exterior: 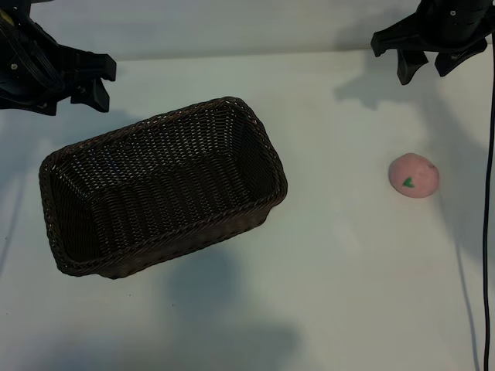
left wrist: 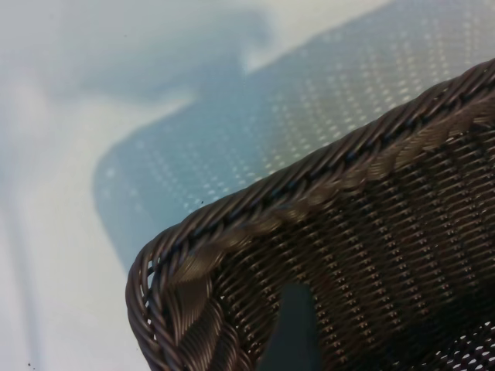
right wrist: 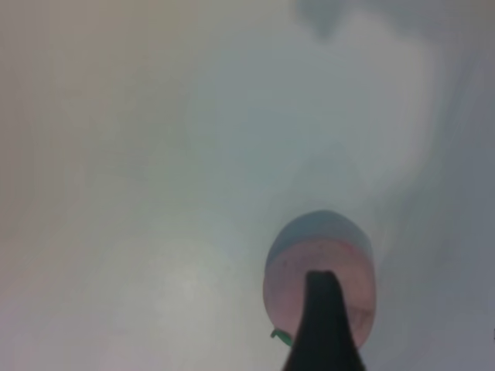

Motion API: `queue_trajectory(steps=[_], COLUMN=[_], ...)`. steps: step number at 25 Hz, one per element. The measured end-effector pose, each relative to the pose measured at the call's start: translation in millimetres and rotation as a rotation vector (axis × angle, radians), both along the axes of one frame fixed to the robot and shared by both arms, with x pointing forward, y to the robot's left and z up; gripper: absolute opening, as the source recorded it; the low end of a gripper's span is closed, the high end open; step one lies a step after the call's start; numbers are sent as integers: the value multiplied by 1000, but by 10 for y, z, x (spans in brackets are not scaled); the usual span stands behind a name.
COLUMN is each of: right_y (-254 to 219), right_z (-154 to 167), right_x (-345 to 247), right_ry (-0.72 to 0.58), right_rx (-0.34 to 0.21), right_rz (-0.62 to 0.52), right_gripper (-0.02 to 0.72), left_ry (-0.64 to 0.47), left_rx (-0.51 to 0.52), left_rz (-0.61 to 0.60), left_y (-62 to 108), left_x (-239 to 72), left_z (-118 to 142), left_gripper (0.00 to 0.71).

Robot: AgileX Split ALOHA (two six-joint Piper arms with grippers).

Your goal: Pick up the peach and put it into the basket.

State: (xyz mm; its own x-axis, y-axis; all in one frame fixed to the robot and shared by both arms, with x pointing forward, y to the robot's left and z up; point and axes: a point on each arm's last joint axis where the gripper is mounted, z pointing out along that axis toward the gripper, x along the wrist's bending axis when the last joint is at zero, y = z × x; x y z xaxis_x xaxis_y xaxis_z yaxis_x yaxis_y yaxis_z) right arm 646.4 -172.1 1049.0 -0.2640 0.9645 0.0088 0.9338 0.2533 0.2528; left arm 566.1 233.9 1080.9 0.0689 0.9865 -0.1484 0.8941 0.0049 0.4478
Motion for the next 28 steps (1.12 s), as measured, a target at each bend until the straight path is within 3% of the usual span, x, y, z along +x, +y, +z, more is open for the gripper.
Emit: queue_trajectory(steps=[22, 28], right_y=[4, 4], right_z=[0, 0], right_x=[-1, -1], right_ry=[2, 2], right_rx=[5, 5], right_rz=[-1, -1], right_gripper=[505, 505], left_ry=[-1, -69], left_rx=[-1, -12], left_rz=[1, 8], left_y=[0, -6], left_x=[1, 56], left_z=[0, 32], left_gripper=[599, 599])
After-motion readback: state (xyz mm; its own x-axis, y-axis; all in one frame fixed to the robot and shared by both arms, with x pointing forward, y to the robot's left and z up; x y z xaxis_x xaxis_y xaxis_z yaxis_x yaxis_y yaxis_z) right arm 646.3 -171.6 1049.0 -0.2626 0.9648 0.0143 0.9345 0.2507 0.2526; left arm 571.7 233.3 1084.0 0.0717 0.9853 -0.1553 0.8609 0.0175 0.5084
